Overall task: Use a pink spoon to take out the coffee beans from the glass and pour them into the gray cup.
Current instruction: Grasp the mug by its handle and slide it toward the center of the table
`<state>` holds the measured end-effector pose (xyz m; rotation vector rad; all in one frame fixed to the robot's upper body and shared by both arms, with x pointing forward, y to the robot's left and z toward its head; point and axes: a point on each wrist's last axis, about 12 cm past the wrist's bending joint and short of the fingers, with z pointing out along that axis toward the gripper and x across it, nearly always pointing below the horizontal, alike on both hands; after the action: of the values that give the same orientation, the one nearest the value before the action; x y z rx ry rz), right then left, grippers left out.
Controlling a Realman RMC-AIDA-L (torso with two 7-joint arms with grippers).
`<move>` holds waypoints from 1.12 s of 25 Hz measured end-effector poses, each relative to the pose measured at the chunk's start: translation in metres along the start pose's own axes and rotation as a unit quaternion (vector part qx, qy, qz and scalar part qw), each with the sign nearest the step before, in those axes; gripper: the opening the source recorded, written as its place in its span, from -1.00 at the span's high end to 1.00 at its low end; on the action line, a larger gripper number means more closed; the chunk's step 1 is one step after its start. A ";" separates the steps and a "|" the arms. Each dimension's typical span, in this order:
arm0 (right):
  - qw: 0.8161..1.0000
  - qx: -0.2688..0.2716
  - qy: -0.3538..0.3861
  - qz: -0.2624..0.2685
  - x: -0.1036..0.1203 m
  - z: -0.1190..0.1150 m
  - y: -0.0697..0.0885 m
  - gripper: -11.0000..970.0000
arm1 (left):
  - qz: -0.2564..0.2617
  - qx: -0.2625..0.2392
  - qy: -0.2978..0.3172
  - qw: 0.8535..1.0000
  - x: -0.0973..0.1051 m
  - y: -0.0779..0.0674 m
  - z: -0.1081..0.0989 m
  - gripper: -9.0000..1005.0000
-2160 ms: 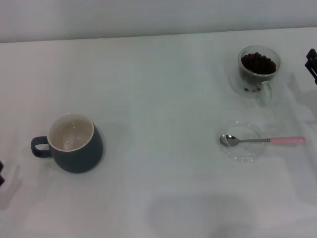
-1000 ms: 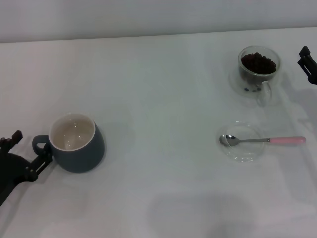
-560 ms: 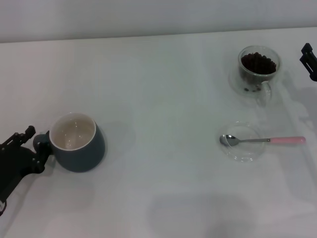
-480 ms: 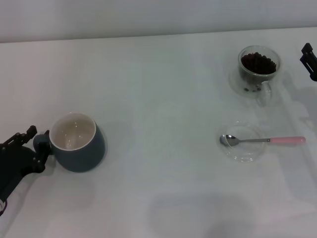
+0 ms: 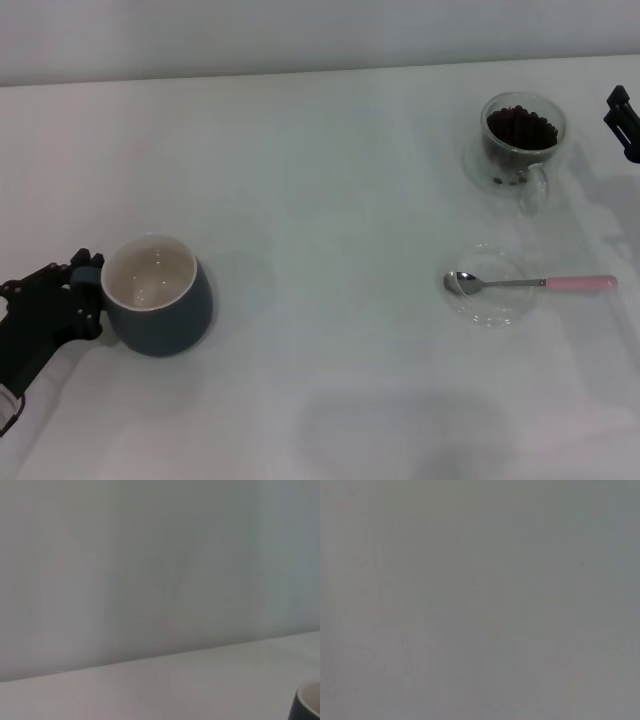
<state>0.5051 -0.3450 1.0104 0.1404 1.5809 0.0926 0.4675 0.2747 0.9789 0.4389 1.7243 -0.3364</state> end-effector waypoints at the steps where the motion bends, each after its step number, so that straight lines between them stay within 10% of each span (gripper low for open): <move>1: 1.000 -0.001 -0.001 0.000 0.000 0.000 0.000 -0.80 | -0.001 0.001 0.000 1.000 0.000 -0.001 0.001 0.70; 28: 1.000 -0.019 -0.019 0.003 -0.006 0.007 0.009 -0.81 | 0.032 0.097 -0.001 0.995 -0.034 -0.038 0.069 0.76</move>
<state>0.5128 -0.3370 1.0175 0.1154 1.5407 0.1241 0.5156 0.2066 0.9978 0.6336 1.6786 -0.4595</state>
